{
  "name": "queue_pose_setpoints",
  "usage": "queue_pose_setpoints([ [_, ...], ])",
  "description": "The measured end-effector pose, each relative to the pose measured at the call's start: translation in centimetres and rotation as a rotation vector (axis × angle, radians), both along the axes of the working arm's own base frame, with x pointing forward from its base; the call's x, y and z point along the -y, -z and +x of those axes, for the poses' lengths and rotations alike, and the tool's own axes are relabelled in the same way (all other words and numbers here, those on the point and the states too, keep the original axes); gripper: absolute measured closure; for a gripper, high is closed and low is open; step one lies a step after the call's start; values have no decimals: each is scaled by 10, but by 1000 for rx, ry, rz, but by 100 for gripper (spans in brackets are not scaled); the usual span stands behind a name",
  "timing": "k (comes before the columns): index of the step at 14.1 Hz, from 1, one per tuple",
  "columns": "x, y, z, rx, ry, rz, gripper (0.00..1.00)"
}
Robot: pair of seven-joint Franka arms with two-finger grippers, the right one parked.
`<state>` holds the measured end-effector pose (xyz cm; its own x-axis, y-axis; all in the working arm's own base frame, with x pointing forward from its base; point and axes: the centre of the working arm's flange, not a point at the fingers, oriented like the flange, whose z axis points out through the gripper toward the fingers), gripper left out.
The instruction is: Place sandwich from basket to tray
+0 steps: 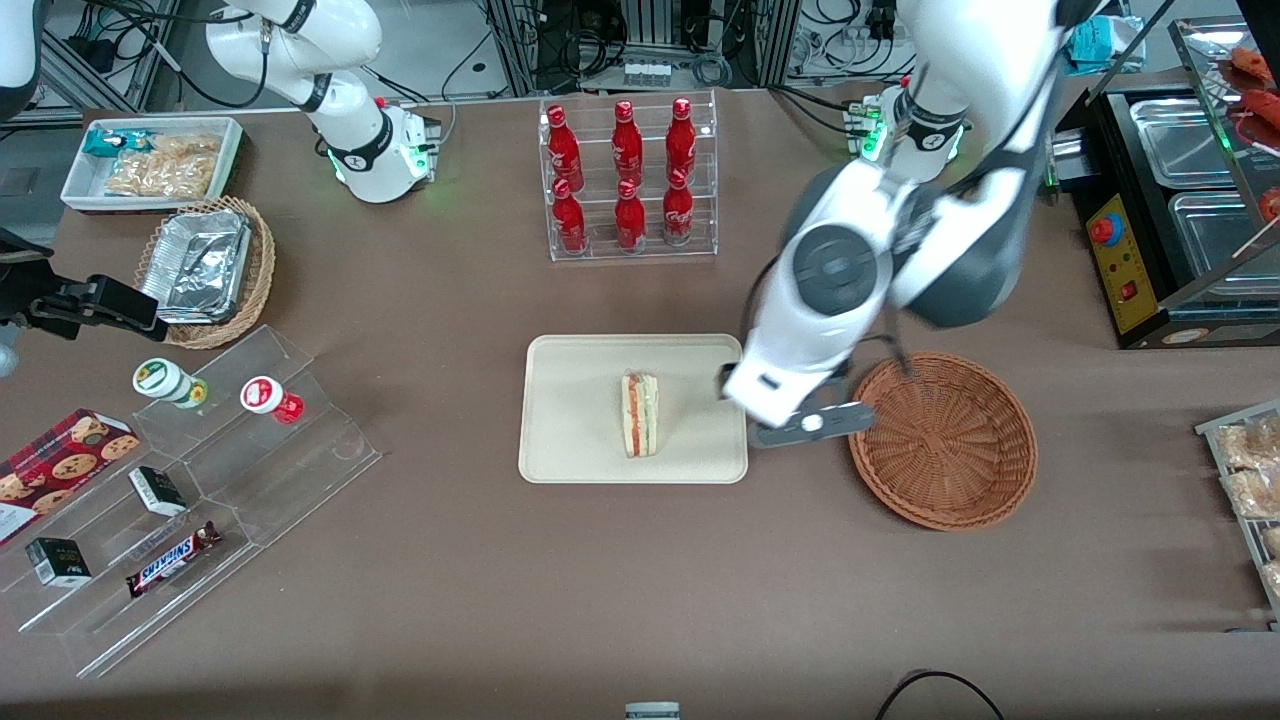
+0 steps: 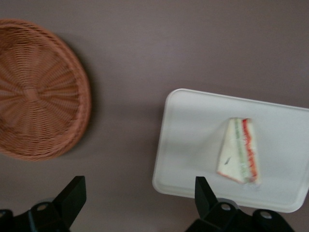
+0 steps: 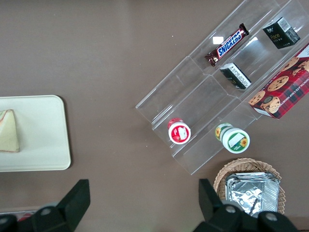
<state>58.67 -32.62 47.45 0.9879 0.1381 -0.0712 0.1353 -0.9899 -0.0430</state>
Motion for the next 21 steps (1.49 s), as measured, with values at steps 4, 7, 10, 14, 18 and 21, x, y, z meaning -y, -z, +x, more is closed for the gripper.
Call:
queue_pose_setpoints([
  [4,-88,-28,-39,-24,0,19,0],
  [7,-160,-46,-53,-49,17,20,0],
  [10,-213,-67,-58,-63,29,12,0],
  [14,-247,-84,-61,-45,37,3,0],
  [18,-266,-95,-61,-26,57,-5,0],
  [21,-279,-109,-58,4,43,-10,0],
])
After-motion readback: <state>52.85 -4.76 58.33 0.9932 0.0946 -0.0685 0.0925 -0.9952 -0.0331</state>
